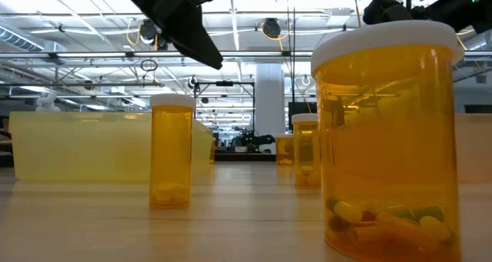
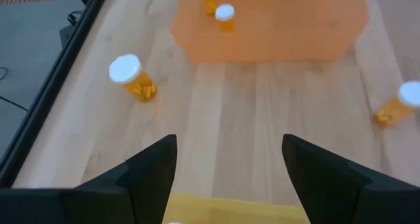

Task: Pick and place medicine bottles into bin by pill shape (circle, oval)
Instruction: Put the small orange pill bottle into the orange bin

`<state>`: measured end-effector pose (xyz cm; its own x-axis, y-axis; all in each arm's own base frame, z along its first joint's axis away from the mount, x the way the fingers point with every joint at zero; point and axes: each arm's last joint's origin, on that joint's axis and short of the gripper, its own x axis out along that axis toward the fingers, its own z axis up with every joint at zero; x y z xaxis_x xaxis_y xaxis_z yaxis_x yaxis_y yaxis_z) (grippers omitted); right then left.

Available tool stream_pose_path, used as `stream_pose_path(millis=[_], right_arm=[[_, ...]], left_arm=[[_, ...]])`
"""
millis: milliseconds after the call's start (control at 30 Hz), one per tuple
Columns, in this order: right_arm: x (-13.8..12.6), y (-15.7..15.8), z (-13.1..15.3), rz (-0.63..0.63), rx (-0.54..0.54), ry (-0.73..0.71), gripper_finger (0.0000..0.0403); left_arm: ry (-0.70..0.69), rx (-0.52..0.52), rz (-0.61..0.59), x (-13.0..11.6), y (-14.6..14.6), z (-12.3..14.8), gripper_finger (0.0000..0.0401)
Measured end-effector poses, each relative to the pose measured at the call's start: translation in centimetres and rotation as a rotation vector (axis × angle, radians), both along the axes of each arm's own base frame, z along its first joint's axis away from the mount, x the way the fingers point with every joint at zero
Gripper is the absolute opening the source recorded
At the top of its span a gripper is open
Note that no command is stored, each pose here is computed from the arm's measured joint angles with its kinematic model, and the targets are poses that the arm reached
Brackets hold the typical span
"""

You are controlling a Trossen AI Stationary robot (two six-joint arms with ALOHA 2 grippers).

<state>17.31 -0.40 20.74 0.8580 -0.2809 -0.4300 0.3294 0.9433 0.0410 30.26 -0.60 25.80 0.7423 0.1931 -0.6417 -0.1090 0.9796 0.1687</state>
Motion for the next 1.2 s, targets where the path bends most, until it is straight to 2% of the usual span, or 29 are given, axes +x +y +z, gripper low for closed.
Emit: stream_pose_path(millis=[200,400,700,967,1200], right_arm=[[0.1,0.0,0.2,-0.012,0.017,-0.032,0.0203],[-0.2,0.0,-1.0,-0.013,0.02,-0.003,0.0203],[-0.2,0.0,-1.3,0.032,-0.073,-0.024,0.0203],[-0.1,-0.5,-1.2,0.032,-0.139,-0.025,0.0203],[0.2,-1.4,-0.2,0.002,-0.212,-0.108,0.0203]], left_arm=[[0.027,0.003,0.02,-0.1,1.0,-0.2,0.028],[0.067,-0.011,0.081,-0.5,2.9,-0.5,0.028],[0.088,-0.061,0.194,-1.6,8.6,-0.7,0.028],[0.09,-0.116,0.184,-3.2,12.8,-0.4,0.028],[0.106,-0.041,0.14,-2.8,14.6,0.1,0.028]])
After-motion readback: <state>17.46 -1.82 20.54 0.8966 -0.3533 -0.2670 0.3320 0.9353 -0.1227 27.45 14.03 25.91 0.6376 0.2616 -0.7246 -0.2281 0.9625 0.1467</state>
